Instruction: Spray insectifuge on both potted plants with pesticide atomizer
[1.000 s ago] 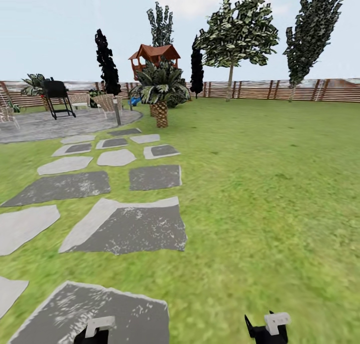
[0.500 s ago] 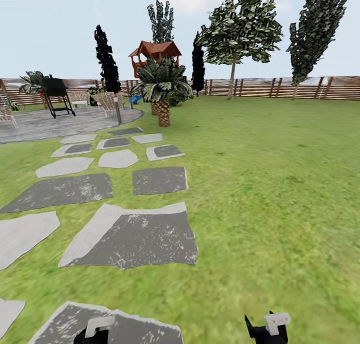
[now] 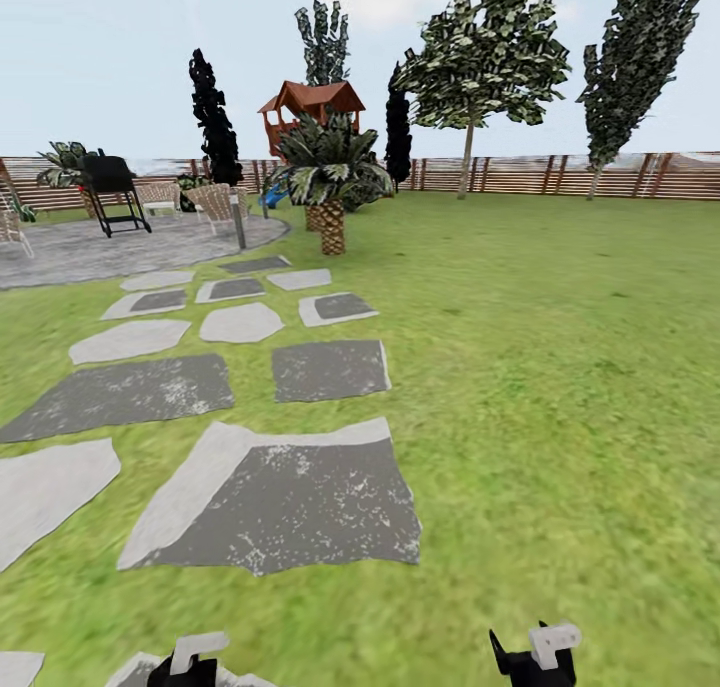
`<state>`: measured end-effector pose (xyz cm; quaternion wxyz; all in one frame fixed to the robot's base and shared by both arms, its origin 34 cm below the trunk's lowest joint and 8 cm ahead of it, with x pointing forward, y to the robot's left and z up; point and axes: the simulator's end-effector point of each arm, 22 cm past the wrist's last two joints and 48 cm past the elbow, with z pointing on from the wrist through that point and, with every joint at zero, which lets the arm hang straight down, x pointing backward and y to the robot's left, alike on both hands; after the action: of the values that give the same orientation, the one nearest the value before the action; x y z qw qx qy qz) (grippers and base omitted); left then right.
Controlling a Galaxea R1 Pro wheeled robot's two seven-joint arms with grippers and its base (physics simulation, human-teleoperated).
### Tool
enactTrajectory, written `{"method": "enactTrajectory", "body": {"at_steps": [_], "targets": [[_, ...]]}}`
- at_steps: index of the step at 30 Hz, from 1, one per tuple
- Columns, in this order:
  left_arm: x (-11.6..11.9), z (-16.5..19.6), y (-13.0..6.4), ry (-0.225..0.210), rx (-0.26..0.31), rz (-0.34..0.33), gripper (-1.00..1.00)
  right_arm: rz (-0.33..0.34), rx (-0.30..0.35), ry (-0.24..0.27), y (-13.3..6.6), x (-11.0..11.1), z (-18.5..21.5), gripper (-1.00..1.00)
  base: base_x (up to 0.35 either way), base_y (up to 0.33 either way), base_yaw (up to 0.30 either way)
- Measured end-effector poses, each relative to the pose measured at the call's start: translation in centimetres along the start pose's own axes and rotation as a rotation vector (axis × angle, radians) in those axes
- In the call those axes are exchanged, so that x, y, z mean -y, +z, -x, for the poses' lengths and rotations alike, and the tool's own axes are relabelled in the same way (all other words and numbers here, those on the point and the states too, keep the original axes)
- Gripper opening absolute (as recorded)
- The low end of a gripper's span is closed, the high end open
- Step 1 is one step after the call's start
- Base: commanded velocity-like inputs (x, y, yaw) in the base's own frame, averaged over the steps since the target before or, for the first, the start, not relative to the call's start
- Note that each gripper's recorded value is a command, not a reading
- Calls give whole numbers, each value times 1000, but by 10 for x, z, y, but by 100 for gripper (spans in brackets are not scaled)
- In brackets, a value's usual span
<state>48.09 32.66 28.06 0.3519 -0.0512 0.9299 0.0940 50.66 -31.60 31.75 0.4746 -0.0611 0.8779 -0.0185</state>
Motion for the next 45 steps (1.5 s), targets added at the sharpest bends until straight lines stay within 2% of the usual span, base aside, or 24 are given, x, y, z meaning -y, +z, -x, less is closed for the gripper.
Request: {"method": "enactTrajectory", "body": {"at_steps": [21, 34, 45], "targets": [[1, 0, 0, 6, 0, -2, -100, 0, 0, 0, 0, 0, 0, 100, 311, 150, 5], [1, 0, 0, 7, 0, -3, -100, 1, 0, 1, 0, -1, 0, 100, 336, 77, 202], [1, 0, 0, 5, 0, -2, -100, 1, 1, 1, 0, -1, 0, 100, 337, 73, 22]]}}
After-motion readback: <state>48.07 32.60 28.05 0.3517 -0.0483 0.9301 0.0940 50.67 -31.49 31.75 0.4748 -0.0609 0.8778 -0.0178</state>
